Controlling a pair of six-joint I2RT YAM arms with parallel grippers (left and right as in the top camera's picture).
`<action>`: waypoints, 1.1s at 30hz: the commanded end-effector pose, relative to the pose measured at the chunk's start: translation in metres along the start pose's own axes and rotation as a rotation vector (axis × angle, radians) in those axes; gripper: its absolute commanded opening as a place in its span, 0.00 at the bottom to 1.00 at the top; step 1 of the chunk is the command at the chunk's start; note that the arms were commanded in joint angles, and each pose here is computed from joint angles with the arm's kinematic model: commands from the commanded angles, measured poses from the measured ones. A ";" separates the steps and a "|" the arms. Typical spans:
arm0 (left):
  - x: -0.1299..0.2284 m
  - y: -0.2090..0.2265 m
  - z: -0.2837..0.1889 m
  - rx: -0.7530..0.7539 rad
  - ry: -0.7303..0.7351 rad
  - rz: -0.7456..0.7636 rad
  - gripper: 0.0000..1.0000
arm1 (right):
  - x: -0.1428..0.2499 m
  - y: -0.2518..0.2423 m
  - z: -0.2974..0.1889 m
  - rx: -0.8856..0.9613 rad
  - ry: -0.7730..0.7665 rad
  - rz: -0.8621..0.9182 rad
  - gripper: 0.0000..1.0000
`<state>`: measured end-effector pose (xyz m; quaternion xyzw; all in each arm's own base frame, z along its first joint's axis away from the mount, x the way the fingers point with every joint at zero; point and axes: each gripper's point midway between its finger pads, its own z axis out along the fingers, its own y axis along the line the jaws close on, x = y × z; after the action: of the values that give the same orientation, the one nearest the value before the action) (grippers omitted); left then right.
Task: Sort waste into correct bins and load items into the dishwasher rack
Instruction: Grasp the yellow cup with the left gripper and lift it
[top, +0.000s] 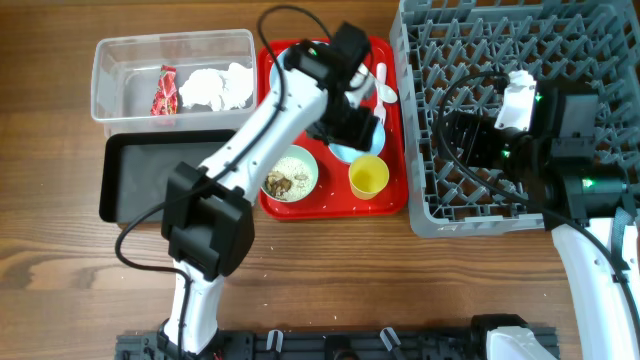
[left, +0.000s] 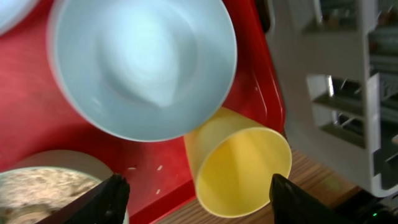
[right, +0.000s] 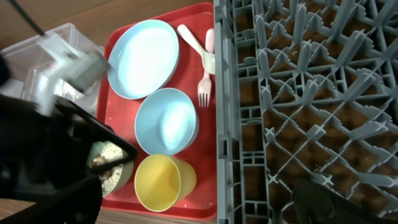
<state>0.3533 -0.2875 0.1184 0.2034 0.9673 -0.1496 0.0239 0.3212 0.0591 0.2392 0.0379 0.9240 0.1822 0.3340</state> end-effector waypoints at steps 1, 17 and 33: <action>0.018 -0.001 0.028 0.002 0.062 0.049 0.72 | -0.003 0.003 -0.002 -0.015 0.001 0.014 1.00; 0.026 0.001 0.058 -0.010 0.111 0.051 0.33 | -0.002 0.003 -0.002 -0.014 0.003 0.016 1.00; 0.023 -0.026 0.052 0.193 0.113 0.030 0.04 | -0.002 0.003 -0.002 -0.015 0.003 0.032 1.00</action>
<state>0.3331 -0.3027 0.0683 0.2337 0.9589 -0.1604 -0.0139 0.3188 0.0591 0.2370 0.0398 0.9263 0.1822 0.3275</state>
